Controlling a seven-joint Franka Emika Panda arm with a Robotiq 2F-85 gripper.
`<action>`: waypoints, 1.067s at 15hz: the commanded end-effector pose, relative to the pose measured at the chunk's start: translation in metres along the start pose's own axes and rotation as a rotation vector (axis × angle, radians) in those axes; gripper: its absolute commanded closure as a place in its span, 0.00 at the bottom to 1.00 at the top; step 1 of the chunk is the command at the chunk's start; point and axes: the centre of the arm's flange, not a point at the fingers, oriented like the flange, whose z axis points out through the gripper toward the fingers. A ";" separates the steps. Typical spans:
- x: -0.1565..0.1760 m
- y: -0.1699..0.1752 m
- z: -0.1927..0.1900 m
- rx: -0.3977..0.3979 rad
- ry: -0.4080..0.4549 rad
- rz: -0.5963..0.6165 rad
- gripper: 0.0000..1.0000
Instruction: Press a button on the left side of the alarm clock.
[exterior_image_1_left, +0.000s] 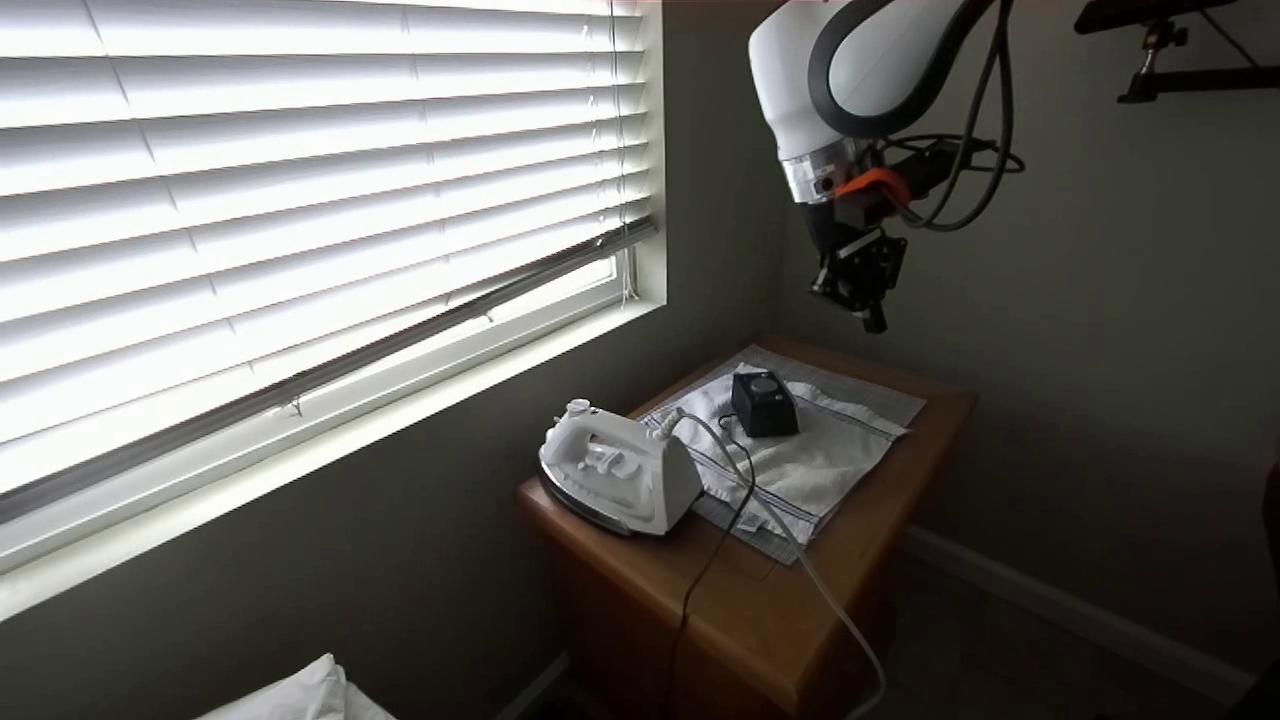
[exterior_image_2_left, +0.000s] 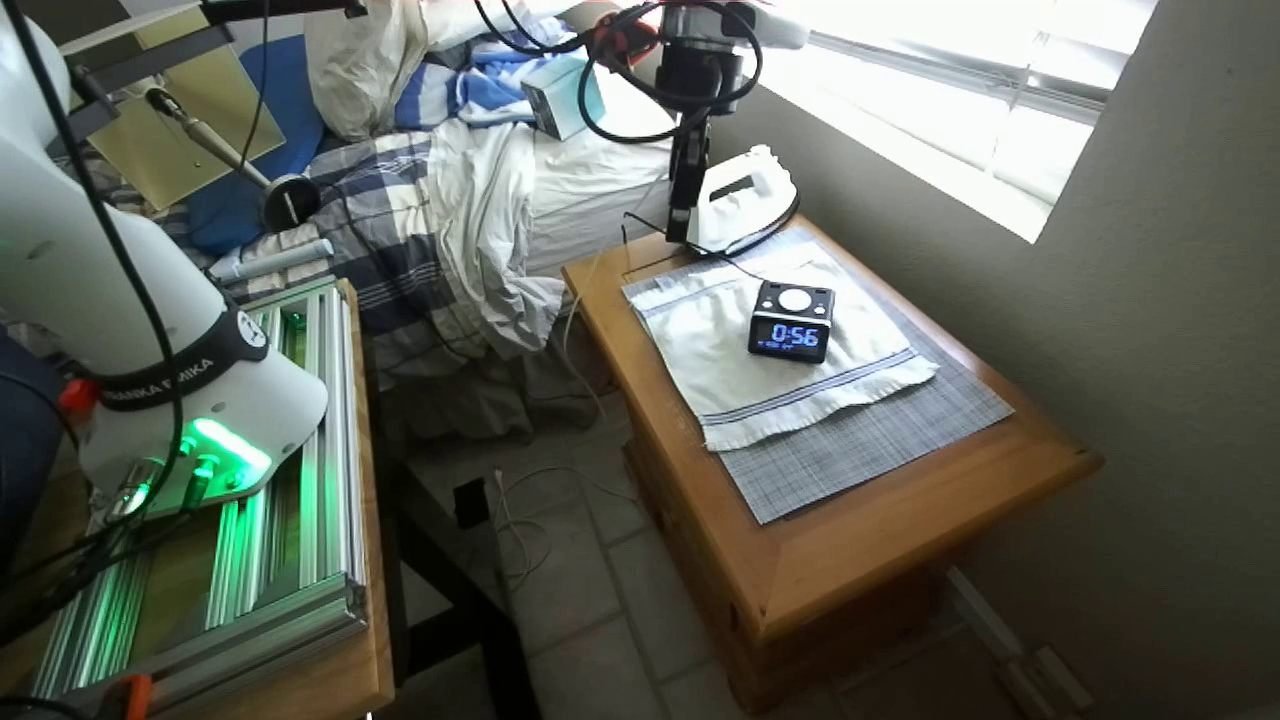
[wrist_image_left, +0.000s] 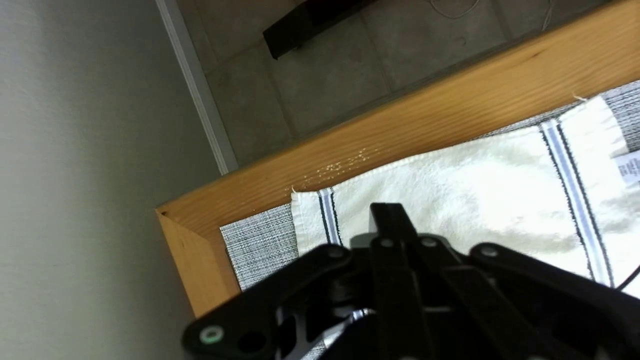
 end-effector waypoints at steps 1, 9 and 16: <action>0.000 0.000 -0.001 0.001 0.002 0.000 0.99; 0.026 -0.021 0.006 0.031 0.005 -0.049 1.00; 0.063 -0.066 0.049 0.099 -0.036 -0.061 1.00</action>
